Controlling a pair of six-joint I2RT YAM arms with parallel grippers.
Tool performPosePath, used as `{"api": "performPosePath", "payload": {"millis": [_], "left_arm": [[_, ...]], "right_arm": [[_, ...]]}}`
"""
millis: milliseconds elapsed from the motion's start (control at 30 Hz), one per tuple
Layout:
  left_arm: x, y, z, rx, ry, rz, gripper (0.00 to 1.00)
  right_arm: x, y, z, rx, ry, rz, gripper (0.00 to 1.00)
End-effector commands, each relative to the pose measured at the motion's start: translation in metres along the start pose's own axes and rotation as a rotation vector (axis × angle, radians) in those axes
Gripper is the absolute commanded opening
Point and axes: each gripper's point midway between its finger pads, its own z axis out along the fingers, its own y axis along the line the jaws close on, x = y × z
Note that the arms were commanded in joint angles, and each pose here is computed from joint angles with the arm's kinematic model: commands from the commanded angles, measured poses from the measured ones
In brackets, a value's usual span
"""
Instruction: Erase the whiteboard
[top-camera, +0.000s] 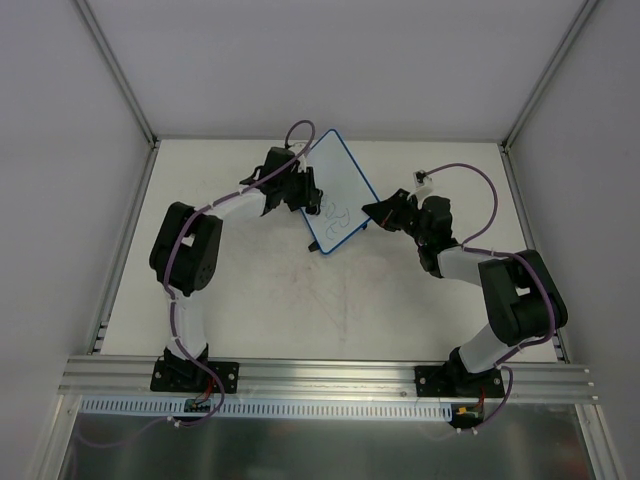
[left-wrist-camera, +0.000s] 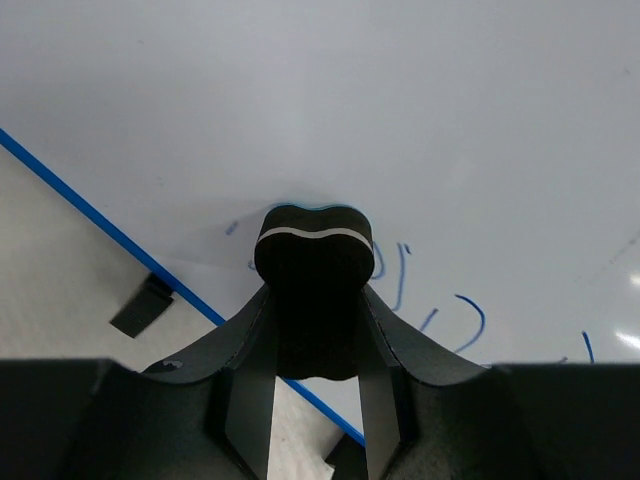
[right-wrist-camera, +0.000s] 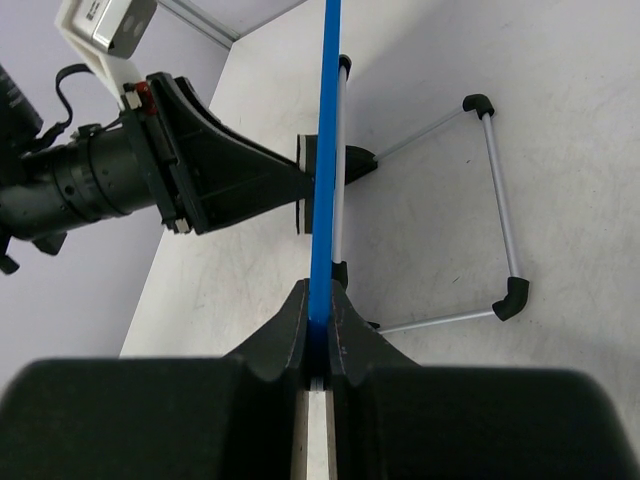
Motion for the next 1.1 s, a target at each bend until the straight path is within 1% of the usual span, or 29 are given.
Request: {"api": "performPosePath", "payload": {"millis": [0, 100, 200, 267, 367, 400, 533, 700, 867, 933, 1033, 1067], "left_arm": [[0.035, -0.064, -0.005, 0.142, 0.055, 0.051, 0.07], [0.053, -0.083, -0.008, 0.198, 0.085, 0.054, 0.08], [0.063, -0.101, -0.01, 0.237, 0.091, 0.124, 0.08], [0.066, -0.108, -0.01, 0.27, 0.094, 0.176, 0.08], [0.067, -0.112, -0.006, 0.293, 0.101, 0.192, 0.08], [0.07, -0.116, -0.006, 0.325, 0.117, 0.193, 0.08], [0.07, -0.128, -0.004, 0.361, 0.113, 0.242, 0.08], [0.078, -0.151, -0.013, 0.433, 0.111, 0.354, 0.08], [0.086, -0.158, -0.024, 0.466, 0.114, 0.41, 0.08], [0.092, -0.163, -0.026, 0.482, 0.114, 0.455, 0.08], [0.102, -0.173, -0.029, 0.505, 0.12, 0.517, 0.13], [0.105, -0.173, -0.028, 0.503, 0.117, 0.57, 0.13]], "right_arm": [[0.004, 0.035, 0.001, -0.151, 0.028, -0.109, 0.0], [0.004, 0.035, 0.001, -0.151, 0.027, -0.111, 0.0], [0.004, 0.035, 0.001, -0.15, 0.029, -0.11, 0.0], [0.005, 0.035, 0.002, -0.152, 0.03, -0.11, 0.0], [0.005, 0.034, 0.001, -0.149, 0.031, -0.109, 0.0], [0.004, 0.035, 0.002, -0.152, 0.029, -0.111, 0.0], [0.004, 0.035, 0.002, -0.152, 0.029, -0.109, 0.0], [0.004, 0.036, 0.001, -0.154, 0.027, -0.111, 0.0], [0.005, 0.034, 0.002, -0.153, 0.031, -0.109, 0.0], [0.005, 0.034, 0.002, -0.153, 0.031, -0.107, 0.0], [0.005, 0.035, 0.002, -0.155, 0.031, -0.11, 0.0], [0.004, 0.034, 0.002, -0.154, 0.03, -0.108, 0.0]]}}
